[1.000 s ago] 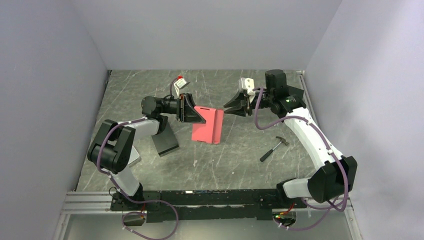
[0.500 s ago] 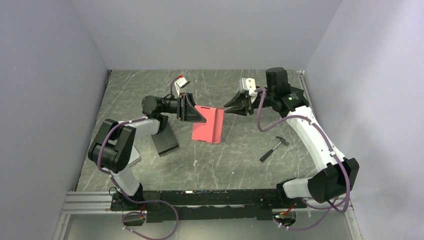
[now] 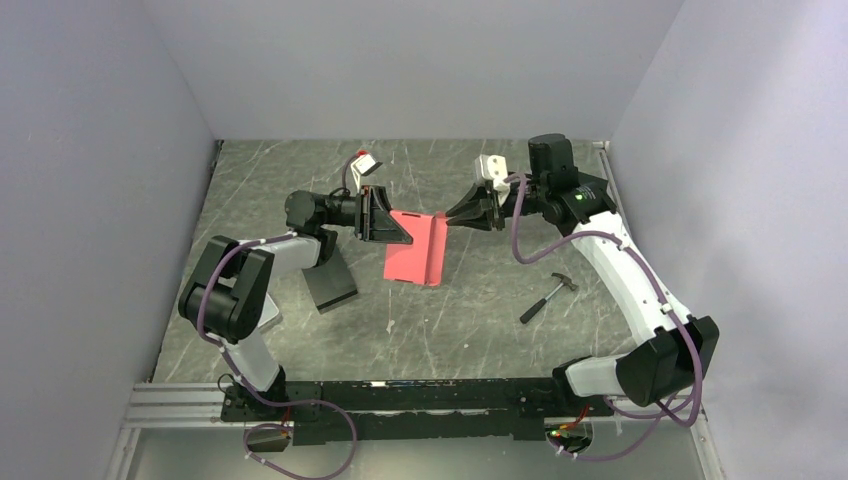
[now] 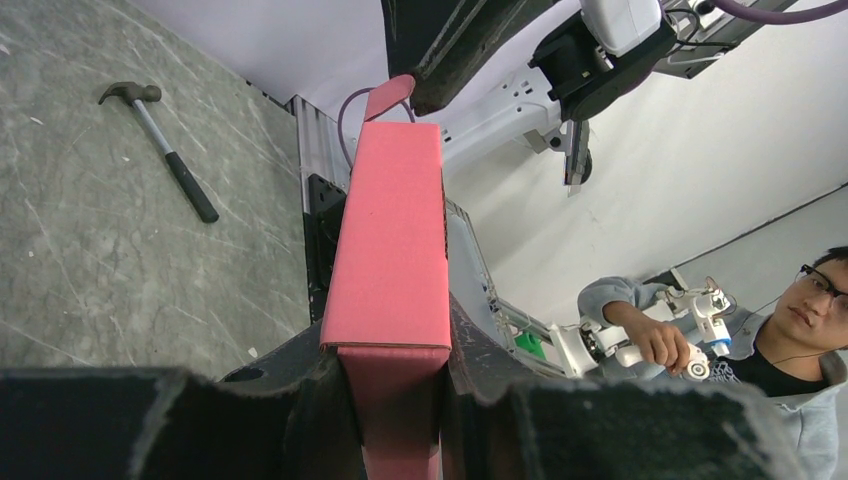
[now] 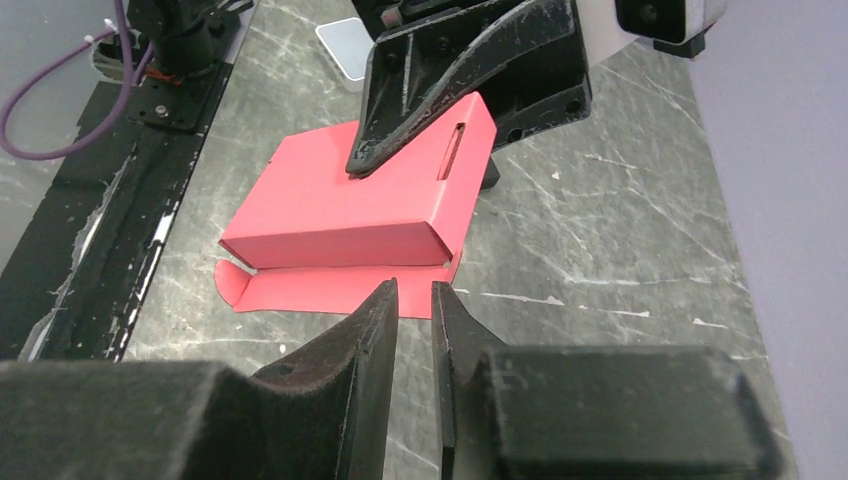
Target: Fold the paper box
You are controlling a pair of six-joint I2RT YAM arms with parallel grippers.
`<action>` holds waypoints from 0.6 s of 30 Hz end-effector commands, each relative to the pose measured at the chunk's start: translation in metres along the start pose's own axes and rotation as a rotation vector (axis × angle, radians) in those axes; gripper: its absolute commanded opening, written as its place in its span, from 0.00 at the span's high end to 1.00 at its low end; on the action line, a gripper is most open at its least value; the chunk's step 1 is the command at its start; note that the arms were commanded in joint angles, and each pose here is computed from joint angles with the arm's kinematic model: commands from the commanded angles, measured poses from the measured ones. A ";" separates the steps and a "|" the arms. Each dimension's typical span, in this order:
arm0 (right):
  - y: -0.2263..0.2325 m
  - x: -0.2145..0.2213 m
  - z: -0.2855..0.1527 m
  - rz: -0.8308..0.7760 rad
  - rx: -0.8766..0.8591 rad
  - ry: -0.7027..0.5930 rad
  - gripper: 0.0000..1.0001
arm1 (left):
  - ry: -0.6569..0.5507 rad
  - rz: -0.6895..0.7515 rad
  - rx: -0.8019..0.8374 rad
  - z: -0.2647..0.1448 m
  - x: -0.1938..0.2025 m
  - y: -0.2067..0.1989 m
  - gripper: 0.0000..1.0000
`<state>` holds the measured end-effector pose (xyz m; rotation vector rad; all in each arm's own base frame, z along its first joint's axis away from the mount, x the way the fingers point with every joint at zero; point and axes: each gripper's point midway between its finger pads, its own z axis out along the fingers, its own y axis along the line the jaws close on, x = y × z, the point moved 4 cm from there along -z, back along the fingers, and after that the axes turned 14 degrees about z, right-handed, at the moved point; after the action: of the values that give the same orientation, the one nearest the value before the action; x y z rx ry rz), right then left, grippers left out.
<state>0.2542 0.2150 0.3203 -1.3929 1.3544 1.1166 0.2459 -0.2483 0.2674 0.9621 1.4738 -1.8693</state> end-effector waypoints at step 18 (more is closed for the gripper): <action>-0.017 -0.019 0.004 -0.034 0.098 -0.005 0.78 | -0.007 0.092 0.028 0.004 -0.014 -0.012 0.95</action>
<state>0.2618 0.2189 0.3223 -1.3570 1.4010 1.0675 0.2474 -0.2466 0.2674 0.9545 1.4783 -1.8673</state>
